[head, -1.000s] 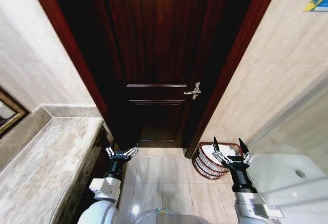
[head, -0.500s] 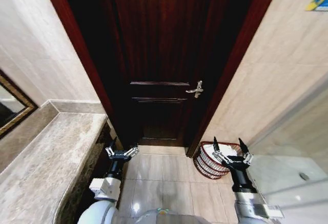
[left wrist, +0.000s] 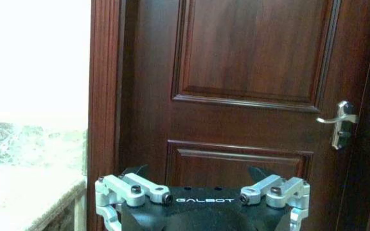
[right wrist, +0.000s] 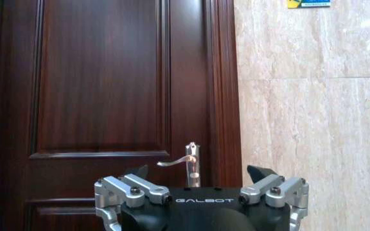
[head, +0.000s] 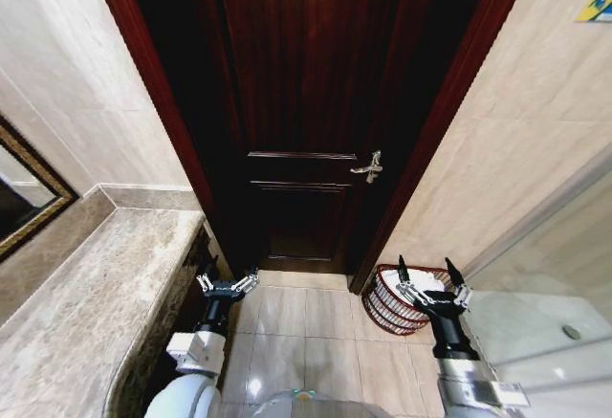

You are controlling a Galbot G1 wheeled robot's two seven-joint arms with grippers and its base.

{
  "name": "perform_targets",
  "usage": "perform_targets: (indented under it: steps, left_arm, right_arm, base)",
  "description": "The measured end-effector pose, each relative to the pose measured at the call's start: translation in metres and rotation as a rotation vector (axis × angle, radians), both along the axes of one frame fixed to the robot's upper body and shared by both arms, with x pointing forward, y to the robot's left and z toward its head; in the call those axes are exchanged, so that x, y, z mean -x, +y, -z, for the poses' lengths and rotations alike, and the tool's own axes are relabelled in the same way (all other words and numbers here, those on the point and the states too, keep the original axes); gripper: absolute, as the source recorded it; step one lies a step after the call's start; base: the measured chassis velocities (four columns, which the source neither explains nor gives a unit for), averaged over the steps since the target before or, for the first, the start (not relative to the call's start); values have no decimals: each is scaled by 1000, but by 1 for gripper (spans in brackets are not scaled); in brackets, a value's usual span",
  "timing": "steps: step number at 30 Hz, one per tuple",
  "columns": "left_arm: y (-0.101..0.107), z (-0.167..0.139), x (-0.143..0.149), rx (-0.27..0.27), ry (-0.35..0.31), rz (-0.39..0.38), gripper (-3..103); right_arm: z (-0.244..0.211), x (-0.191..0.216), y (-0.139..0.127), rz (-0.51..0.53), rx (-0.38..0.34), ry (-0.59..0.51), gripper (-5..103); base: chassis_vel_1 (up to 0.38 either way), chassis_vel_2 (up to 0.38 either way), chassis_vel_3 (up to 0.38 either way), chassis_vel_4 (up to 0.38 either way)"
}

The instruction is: Discard the used towel into the hamper.

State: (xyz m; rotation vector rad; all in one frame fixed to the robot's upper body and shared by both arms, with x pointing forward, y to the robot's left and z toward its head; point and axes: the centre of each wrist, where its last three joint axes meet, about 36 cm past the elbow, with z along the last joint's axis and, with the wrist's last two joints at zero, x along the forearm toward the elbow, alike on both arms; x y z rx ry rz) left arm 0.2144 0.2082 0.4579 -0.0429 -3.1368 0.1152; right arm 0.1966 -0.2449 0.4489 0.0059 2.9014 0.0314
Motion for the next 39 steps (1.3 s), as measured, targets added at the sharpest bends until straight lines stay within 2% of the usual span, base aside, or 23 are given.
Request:
perform_targets:
  steps: [24,39]
  left_arm:
    - [0,0,0,0,0,0,100]
    - [0,0,0,0,0,0,100]
  right_arm:
    - [0,0,0,0,0,0,100]
    - [0,0,0,0,0,0,100]
  base:
    - [167,-155,-171,158]
    - [-69,-32,77,37]
